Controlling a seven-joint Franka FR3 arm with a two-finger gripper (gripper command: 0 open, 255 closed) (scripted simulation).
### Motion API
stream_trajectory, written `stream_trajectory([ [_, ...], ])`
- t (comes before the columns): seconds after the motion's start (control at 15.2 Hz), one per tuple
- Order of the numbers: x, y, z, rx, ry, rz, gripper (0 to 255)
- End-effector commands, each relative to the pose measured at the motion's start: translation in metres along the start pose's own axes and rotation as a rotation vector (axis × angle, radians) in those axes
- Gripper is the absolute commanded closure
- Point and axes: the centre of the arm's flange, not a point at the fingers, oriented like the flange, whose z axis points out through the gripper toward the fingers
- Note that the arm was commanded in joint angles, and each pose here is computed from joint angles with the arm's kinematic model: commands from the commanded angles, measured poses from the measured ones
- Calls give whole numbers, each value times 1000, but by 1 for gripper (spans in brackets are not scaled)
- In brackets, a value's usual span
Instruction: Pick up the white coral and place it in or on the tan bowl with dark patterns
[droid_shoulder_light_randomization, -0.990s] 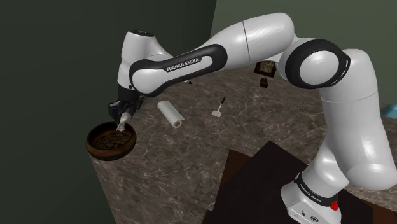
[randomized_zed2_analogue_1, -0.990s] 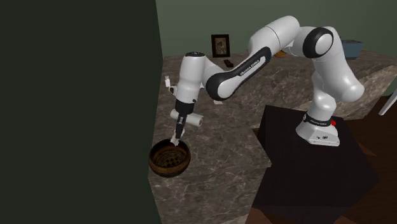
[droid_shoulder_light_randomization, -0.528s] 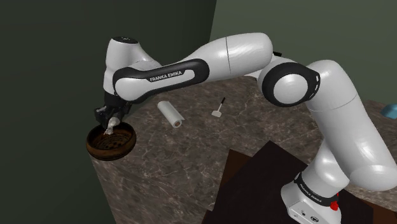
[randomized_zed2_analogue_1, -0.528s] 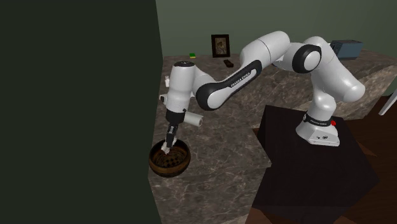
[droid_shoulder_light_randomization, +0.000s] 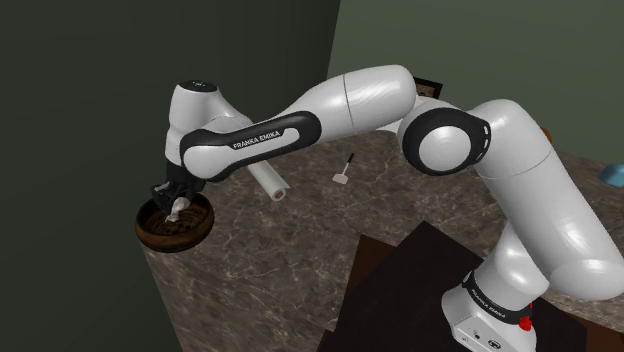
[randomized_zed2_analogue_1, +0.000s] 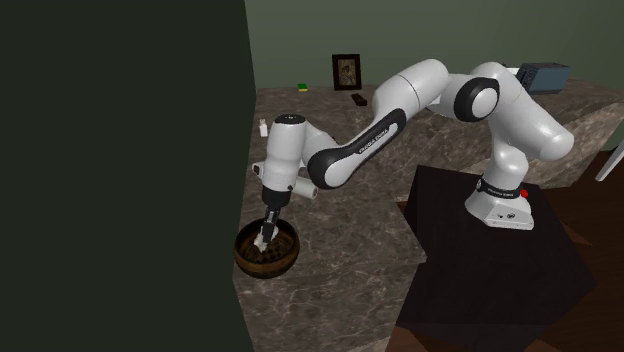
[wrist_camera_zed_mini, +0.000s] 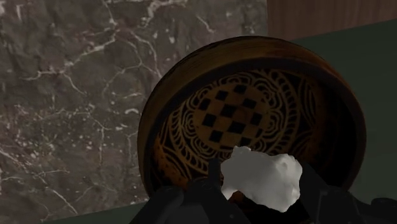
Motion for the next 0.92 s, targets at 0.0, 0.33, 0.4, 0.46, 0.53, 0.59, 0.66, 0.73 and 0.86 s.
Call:
stream_trajectory([
  [0.0, -1, 2, 4, 0, 1, 0, 255],
  [0.33, -1, 2, 4, 0, 1, 0, 255],
  [0.4, -1, 2, 4, 0, 1, 0, 255],
  [0.46, -1, 2, 4, 0, 1, 0, 255],
  [0.53, -1, 2, 4, 0, 1, 0, 0],
  [0.59, -1, 2, 4, 0, 1, 0, 0],
  [0.66, -1, 2, 4, 0, 1, 0, 0],
  [0.73, -1, 2, 4, 0, 1, 0, 0],
  [0.86, -1, 2, 4, 0, 1, 0, 0],
])
